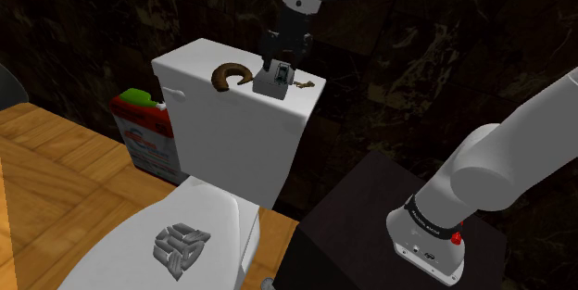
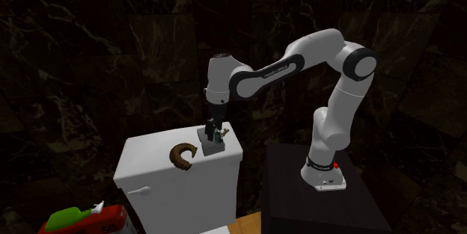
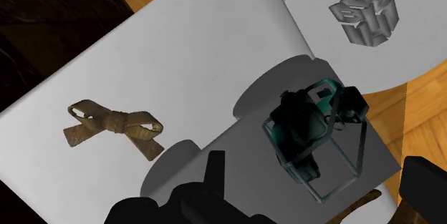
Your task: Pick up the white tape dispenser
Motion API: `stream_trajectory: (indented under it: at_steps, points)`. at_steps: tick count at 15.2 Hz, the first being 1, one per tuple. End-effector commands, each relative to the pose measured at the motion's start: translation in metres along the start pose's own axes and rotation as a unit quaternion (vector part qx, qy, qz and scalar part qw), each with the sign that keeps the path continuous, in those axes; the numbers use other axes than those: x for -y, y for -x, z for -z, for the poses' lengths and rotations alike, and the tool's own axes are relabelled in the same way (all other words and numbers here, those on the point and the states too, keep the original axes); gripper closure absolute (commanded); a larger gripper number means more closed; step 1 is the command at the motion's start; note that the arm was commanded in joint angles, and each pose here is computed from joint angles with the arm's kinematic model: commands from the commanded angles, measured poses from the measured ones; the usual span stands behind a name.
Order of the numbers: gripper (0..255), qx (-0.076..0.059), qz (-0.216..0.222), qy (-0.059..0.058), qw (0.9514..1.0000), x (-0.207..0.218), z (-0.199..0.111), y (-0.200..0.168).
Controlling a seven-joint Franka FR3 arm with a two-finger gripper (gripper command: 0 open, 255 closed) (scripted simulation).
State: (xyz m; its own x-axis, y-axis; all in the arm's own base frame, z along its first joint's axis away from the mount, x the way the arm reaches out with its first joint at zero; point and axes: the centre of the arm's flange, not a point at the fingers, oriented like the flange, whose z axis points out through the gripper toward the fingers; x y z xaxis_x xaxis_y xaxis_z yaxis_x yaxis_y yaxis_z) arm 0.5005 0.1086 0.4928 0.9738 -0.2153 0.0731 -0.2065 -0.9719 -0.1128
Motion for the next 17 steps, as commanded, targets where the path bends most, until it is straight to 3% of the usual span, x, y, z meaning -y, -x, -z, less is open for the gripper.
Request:
stream_trajectory:
  at_steps: [1, 2, 11, 17]
  points:
    - [0, -0.001, 0.000, 0.000, 1.0000, 0.000, -0.002, 0.001]
    - [255, -0.001, 0.000, 0.000, 1.0000, 0.000, -0.002, 0.001]
    - [255, -0.001, 0.000, 0.000, 1.0000, 0.000, -0.002, 0.001]
    - [255, -0.001, 0.000, 0.000, 1.0000, 0.003, 0.029, -0.001]
